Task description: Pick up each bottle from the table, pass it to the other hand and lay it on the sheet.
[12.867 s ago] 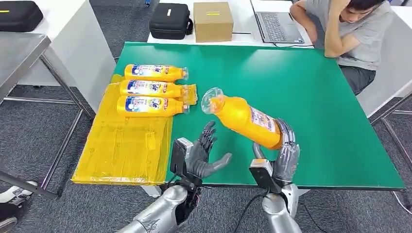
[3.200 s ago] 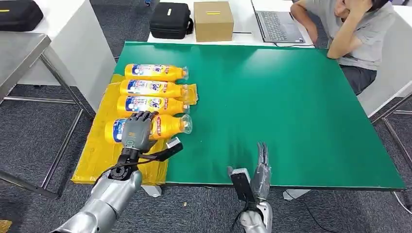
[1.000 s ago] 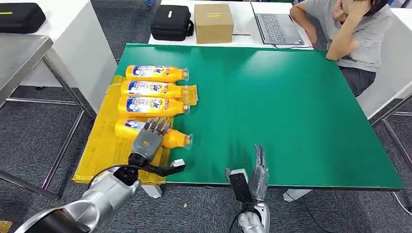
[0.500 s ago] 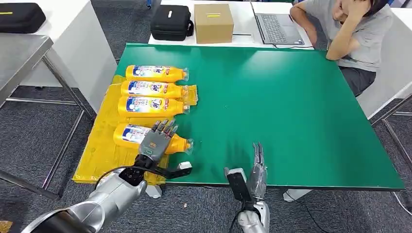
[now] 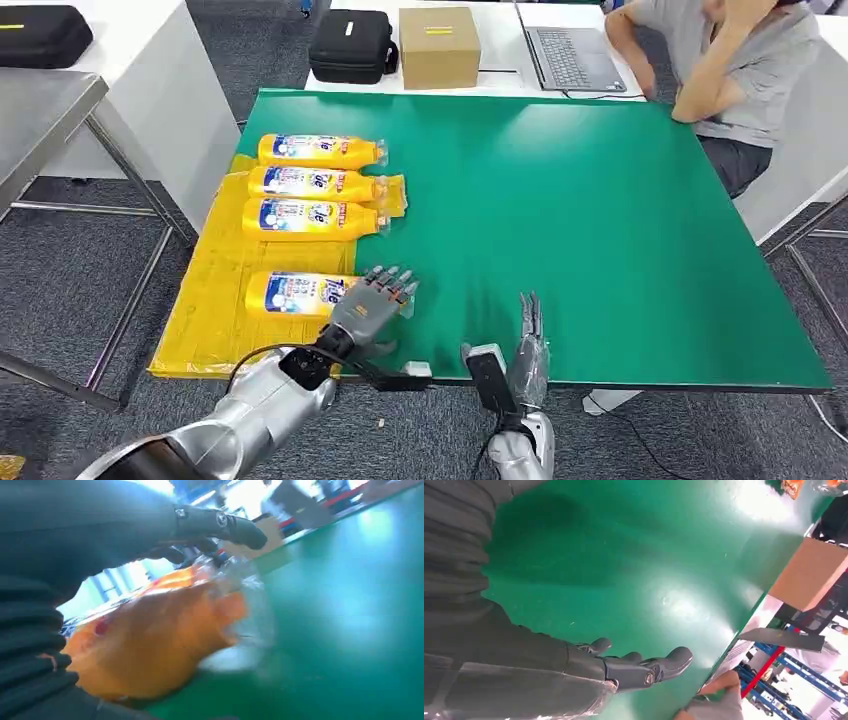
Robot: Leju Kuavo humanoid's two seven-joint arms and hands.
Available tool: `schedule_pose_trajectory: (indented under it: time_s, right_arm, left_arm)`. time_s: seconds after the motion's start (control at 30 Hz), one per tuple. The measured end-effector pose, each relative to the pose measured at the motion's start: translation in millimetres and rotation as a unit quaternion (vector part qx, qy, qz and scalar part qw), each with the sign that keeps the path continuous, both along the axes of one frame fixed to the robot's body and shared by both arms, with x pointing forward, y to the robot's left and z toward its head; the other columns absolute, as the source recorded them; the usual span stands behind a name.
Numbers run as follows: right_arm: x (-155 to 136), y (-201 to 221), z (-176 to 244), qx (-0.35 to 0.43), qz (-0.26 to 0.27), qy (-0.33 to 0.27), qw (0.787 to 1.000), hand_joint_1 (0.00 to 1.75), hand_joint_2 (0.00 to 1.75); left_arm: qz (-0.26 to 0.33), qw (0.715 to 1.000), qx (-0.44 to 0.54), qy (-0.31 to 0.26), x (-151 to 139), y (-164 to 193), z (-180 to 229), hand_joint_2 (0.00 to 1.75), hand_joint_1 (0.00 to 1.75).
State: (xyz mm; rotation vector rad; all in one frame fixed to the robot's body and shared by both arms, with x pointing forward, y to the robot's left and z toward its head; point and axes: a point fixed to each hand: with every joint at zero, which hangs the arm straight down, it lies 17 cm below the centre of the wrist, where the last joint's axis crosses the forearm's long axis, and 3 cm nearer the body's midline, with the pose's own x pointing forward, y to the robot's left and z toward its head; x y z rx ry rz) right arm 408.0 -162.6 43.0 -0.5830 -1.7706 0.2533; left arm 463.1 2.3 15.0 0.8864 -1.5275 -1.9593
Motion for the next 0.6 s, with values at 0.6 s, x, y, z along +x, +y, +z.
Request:
schedule_pose_trajectory:
  time_s: [0.6]
  right_arm:
    - [-8.0, -12.5, -7.4, -0.006, -0.015, 0.007, 1.000, 0.00, 1.75]
  left_arm:
    - [-0.090, 0.995, -0.024, -0.033, -30.0, -57.4, 33.6, 0.00, 0.00]
